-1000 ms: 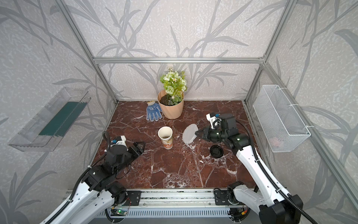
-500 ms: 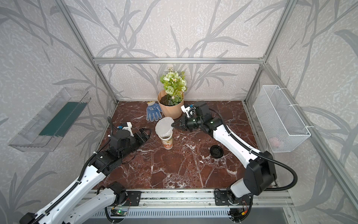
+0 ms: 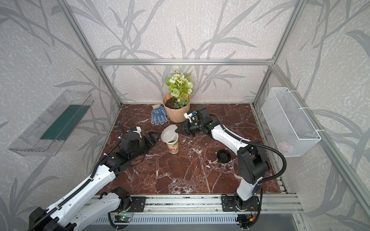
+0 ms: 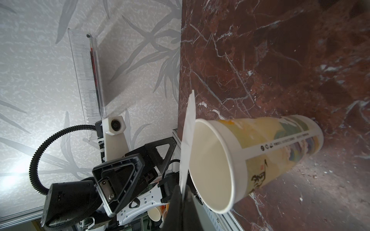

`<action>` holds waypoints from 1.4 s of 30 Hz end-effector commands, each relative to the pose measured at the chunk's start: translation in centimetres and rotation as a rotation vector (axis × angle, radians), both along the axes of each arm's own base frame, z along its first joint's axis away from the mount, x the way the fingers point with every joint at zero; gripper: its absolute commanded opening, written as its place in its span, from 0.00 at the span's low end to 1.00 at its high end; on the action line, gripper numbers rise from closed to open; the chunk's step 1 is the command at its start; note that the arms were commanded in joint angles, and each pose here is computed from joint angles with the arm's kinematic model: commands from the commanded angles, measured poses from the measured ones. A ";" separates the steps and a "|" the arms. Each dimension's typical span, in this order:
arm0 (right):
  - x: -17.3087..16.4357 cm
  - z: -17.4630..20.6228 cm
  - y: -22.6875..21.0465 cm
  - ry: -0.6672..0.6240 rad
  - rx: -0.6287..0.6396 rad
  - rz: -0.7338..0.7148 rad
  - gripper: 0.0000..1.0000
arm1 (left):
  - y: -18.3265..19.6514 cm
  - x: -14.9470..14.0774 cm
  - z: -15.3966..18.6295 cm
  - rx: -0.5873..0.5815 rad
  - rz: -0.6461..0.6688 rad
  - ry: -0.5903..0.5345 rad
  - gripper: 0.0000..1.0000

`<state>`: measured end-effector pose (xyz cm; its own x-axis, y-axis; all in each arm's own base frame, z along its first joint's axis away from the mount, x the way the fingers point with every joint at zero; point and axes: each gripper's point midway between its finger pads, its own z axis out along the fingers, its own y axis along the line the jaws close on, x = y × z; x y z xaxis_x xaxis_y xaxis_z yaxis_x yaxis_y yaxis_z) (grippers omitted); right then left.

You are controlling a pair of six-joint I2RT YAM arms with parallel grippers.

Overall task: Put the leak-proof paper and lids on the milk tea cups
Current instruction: Place the leak-proof paper at the cup.

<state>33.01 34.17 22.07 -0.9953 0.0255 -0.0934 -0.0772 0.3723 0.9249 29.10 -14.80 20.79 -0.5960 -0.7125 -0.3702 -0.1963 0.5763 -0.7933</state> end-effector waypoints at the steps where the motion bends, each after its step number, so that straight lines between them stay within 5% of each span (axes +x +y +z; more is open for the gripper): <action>1: -0.2 -0.7 -0.7 -0.008 -0.032 0.010 0.00 | -0.5 0.4 0.1 -0.035 -0.009 -0.007 0.85; 9: -1.0 -1.9 -1.3 0.013 -0.059 0.022 0.00 | -0.7 0.8 -0.3 -0.041 -0.016 0.004 0.85; 23: -1.4 -3.2 -1.7 0.032 -0.100 0.018 0.21 | -0.5 0.8 -0.4 -0.040 -0.011 0.007 0.84; 30: -1.3 -2.9 -2.2 -0.001 -0.138 0.013 0.38 | -0.2 0.7 -0.2 -0.037 -0.005 0.004 0.84; 35: -1.2 -0.4 -3.3 -0.091 -0.136 -0.016 0.60 | 0.1 0.6 0.0 -0.032 0.002 -0.002 0.84; 39: -1.7 0.5 -6.7 -0.161 -0.254 -0.068 0.64 | 0.7 0.4 0.0 -0.020 0.018 -0.008 0.84; 42: -3.1 -1.6 -11.3 -0.190 -0.485 -0.127 0.64 | 1.2 0.2 -0.2 -0.004 0.033 -0.007 0.84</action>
